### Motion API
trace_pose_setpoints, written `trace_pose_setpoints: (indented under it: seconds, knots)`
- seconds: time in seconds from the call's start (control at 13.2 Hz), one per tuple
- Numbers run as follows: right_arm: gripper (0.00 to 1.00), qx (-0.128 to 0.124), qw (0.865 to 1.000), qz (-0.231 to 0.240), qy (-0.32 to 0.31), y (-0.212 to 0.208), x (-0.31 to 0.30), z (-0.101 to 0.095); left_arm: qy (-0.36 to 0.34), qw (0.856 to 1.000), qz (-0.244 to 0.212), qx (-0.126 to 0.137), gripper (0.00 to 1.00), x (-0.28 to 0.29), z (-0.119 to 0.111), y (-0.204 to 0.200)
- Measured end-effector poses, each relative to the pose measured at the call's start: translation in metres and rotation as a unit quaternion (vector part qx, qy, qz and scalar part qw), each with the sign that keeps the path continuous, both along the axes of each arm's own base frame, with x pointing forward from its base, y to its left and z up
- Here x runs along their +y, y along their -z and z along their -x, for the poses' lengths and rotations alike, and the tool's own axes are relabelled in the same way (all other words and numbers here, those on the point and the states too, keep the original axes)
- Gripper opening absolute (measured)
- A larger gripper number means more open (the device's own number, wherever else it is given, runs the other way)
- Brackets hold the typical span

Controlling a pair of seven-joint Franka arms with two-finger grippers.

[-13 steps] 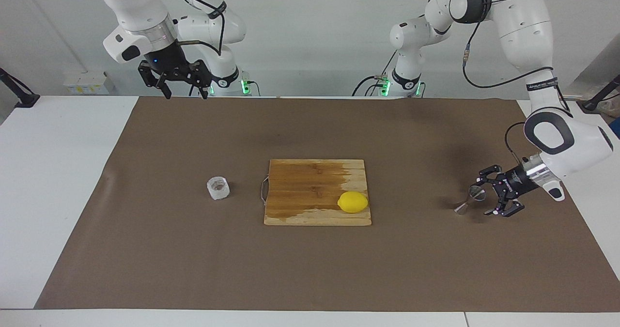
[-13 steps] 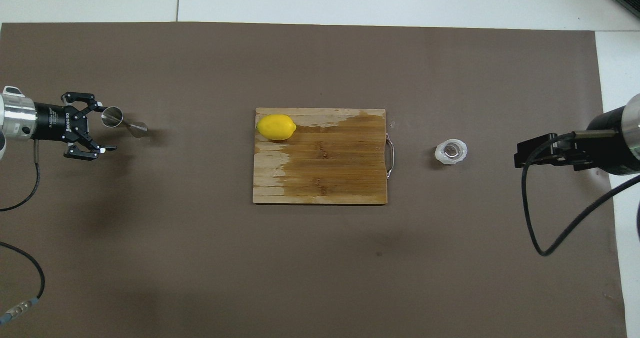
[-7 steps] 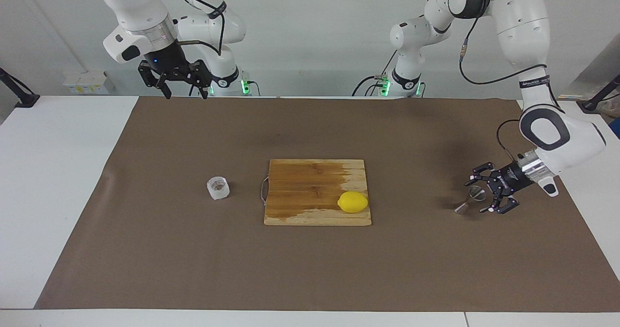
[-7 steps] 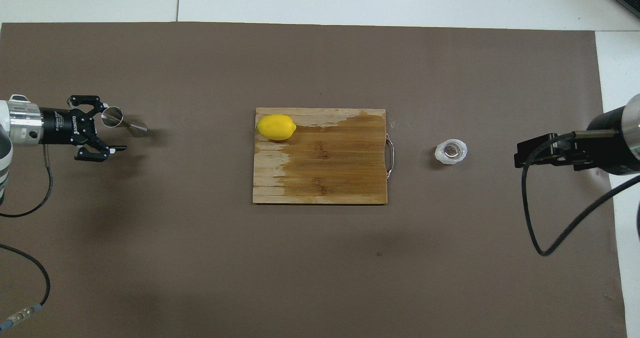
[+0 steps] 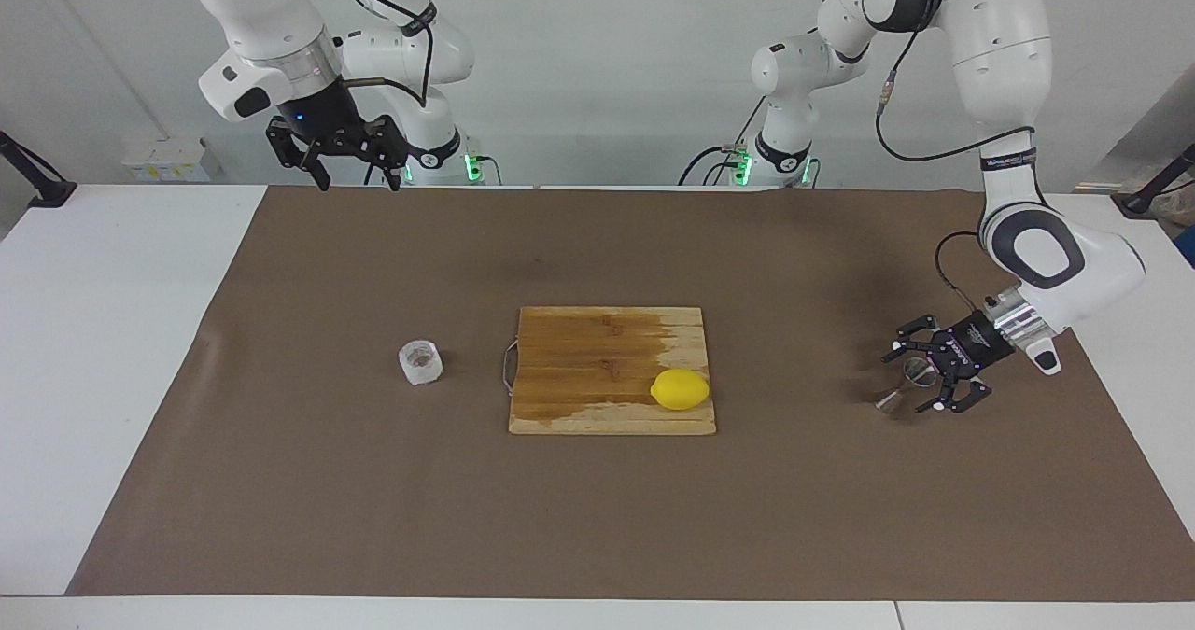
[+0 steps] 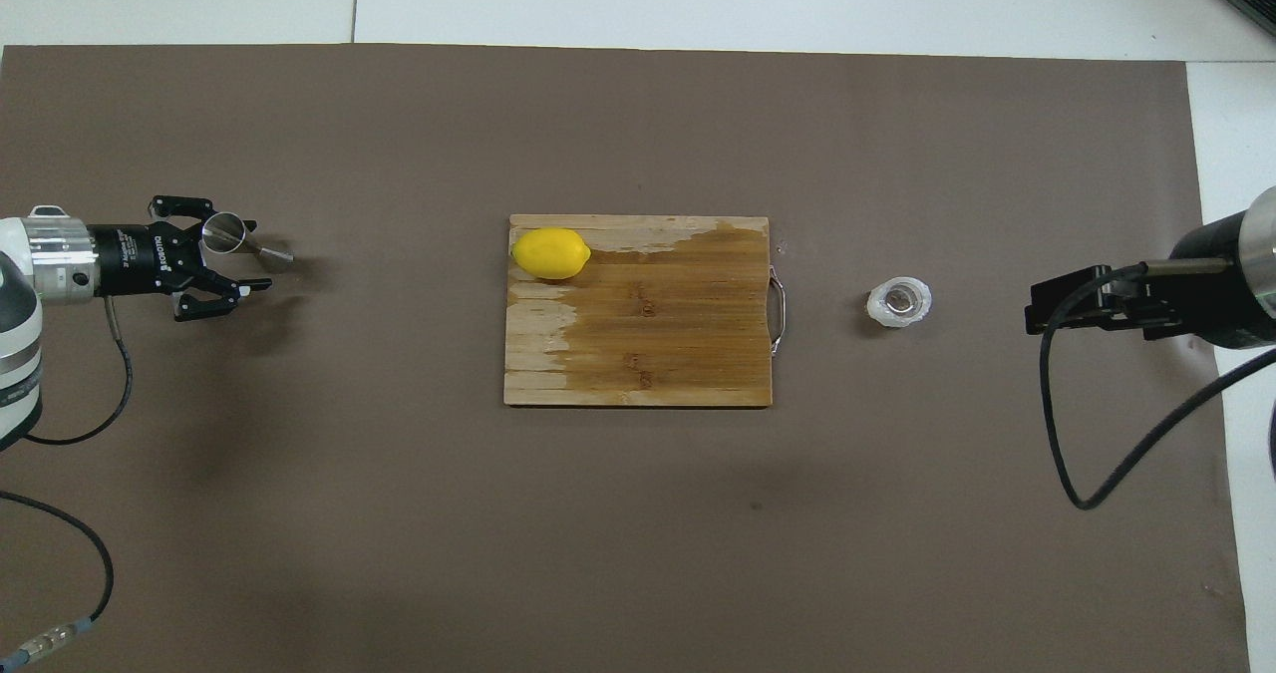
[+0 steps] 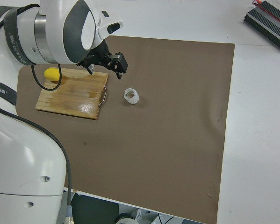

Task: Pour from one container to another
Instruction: 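Lift the metal cup with the left gripper toward the cutting board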

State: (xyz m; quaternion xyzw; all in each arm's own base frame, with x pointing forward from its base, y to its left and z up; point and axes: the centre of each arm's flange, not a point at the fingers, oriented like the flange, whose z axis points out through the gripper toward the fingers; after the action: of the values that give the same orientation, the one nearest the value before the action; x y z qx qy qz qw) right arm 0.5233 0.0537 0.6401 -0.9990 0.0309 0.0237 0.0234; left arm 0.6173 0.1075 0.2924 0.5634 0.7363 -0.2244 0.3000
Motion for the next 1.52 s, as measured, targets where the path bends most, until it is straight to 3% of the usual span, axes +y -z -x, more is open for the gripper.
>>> trace_pose_setpoints:
  seconds: [0.08, 0.15, 0.3, 0.68, 1.06, 1.52]
  knots:
    - [1.0, 0.0, 1.0, 0.0, 0.0, 0.0, 0.0, 0.0, -0.003, 1.0, 0.006, -0.007, 0.61, 0.001, 0.0, -0.001]
    - [1.0, 0.0, 1.0, 0.0, 0.0, 0.0, 0.0, 0.0, -0.007, 1.0, 0.012, -0.012, 0.44, 0.001, 0.0, -0.003]
    - [1.0, 0.0, 1.0, 0.0, 0.0, 0.0, 0.0, 0.0, -0.018, 0.999, 0.025, -0.02, 0.26, 0.0, -0.001, -0.008]
    - [1.0, 0.0, 1.0, 0.0, 0.0, 0.0, 0.0, 0.0, -0.022, 0.997, 0.06, -0.044, 0.25, -0.036, -0.009, -0.044]
    - [1.0, 0.0, 1.0, 0.0, 0.0, 0.0, 0.0, 0.0, -0.024, 0.996, 0.075, -0.033, 0.24, -0.192, -0.017, -0.074]
    - [1.0, 0.0, 1.0, 0.0, 0.0, 0.0, 0.0, 0.0, -0.074, 0.993, 0.08, -0.051, 0.24, -0.352, 0.019, -0.082]
